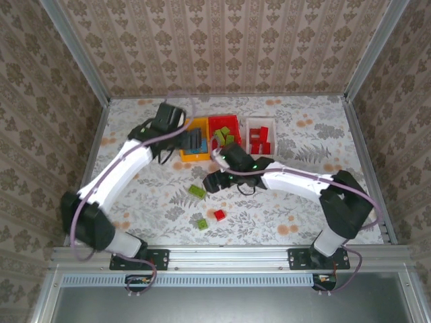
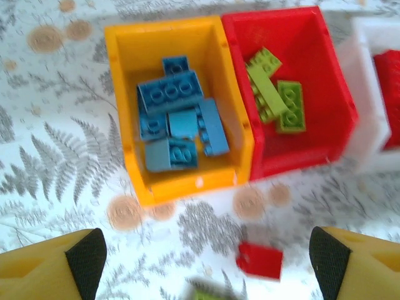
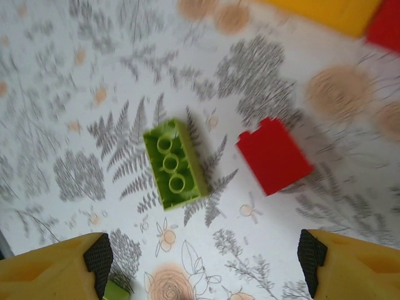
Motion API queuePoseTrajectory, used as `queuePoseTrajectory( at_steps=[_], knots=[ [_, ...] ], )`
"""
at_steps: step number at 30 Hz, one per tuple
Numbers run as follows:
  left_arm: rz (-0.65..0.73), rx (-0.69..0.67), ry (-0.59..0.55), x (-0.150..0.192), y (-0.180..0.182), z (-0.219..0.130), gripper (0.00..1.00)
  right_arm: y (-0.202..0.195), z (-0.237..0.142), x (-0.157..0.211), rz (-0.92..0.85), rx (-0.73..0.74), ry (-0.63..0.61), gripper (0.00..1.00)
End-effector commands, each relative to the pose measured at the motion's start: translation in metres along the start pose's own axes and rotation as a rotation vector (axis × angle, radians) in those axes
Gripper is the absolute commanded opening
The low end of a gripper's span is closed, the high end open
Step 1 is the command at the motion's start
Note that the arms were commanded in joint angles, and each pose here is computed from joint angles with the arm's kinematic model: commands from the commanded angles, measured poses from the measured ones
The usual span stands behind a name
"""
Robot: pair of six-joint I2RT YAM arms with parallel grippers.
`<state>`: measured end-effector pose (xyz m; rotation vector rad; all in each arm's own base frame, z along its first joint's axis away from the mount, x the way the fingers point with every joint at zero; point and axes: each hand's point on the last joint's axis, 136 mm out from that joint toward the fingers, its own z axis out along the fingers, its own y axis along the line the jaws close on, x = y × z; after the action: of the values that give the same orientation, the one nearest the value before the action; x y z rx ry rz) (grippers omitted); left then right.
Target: Sort the legos into containers by color
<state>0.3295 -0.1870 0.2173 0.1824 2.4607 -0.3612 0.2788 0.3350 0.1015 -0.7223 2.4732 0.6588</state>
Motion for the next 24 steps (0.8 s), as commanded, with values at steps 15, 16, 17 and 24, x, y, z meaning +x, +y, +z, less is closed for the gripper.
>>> queuePoseTrajectory(
  at_steps=[15,16,17,24],
  knots=[
    [-0.152,0.139,-0.019,0.084,-0.007,-0.056,0.85,-0.051,0.062,0.009,-0.268,0.211,0.181,0.78],
    [-0.15,0.14,-0.024,0.084,-0.007,-0.057,0.85,-0.051,0.065,0.007,-0.266,0.211,0.182,0.77],
    [-0.149,0.145,-0.026,0.084,-0.009,-0.058,0.85,-0.051,0.068,0.005,-0.263,0.21,0.185,0.76],
    [-0.15,0.146,-0.021,0.087,-0.011,-0.057,0.84,-0.043,0.08,-0.004,-0.258,0.171,0.18,0.58]
  ],
)
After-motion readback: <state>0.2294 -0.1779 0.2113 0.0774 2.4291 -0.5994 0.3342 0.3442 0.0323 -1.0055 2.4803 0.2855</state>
